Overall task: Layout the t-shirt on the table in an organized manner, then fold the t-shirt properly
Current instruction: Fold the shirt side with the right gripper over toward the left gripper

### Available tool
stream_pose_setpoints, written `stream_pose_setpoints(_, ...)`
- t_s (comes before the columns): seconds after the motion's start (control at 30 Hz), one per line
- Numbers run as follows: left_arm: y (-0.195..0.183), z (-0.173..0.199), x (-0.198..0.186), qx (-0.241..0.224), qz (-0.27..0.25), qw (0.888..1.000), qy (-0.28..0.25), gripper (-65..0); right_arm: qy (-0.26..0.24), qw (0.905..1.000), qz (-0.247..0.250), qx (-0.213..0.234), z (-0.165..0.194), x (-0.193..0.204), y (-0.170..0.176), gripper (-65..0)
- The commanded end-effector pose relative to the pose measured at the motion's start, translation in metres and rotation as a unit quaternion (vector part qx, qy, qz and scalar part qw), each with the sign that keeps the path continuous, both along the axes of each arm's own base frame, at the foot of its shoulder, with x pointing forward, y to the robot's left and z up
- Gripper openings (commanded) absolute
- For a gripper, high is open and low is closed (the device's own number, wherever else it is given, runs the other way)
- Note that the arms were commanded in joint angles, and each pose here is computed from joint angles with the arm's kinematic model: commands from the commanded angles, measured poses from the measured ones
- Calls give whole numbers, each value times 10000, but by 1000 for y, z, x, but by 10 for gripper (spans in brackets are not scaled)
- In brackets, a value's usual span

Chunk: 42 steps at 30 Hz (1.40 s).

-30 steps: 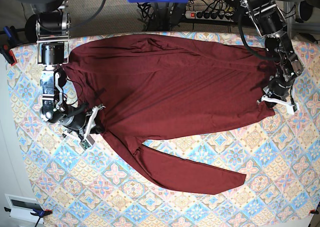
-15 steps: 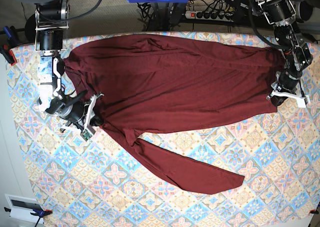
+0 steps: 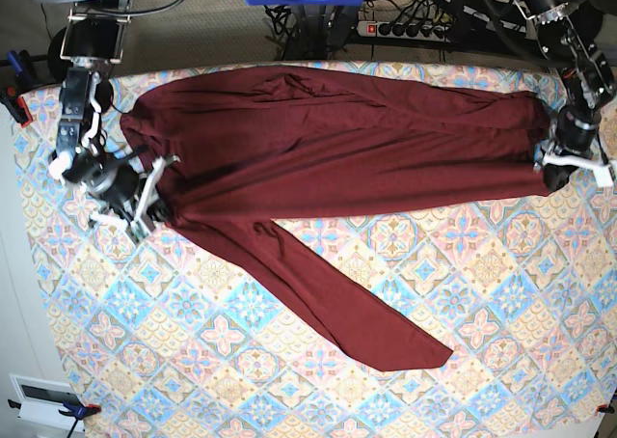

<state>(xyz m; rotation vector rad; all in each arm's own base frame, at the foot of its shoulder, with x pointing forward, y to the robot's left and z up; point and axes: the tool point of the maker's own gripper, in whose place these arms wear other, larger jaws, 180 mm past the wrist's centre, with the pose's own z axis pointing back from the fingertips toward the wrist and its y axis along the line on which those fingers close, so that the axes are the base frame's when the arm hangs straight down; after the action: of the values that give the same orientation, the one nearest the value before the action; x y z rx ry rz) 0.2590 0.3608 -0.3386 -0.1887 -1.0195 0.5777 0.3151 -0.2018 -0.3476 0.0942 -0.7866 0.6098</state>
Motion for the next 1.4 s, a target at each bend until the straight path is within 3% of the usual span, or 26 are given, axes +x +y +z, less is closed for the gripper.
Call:
stream_pose_setpoints(0.0,9,16,5,154,38,9997,-212,-650,-267,9996,-9,-41,16,6,-4,-650)
stream_pose_setpoints(0.4,12,-14,-30,369,28,9983,444,-650,242,9996,27,-121,-14,-40,-4,-650)
stream_pose_setpoints(0.6,17,-38,-47,203,144,9966,785,-649,399,9991,-65,-139,-22,-51,-10,-650)
stream_pose_setpoints(0.7,6,-46,-46,154,-38,9958,906,-647,522,9984,-82,-190,-27,-57,-12,-648)
stream_pose_setpoints(0.83,-8,-56,-50,74,-371,9917,1231,-582,533,9981,-82,-300,-23,-58,-14,-595)
stream_pose_setpoints(0.97,-7,-52,-48,8,-312,9931,1132,-462,116,9991,-115,-392,4,-49,-17,-524)
stream_pose_setpoints(1.07,-3,-42,-49,-451,23,9962,747,-404,-186,9982,-306,-474,23,-43,-30,-515)
stream_pose_setpoints(1.23,17,-16,-52,-1039,550,9930,66,-387,-273,9978,-343,-493,29,-41,-31,-514)
stream_pose_setpoints(1.37,19,-8,-57,-1452,658,9872,-112,-387,-346,9985,146,-387,30,-28,3,-514)
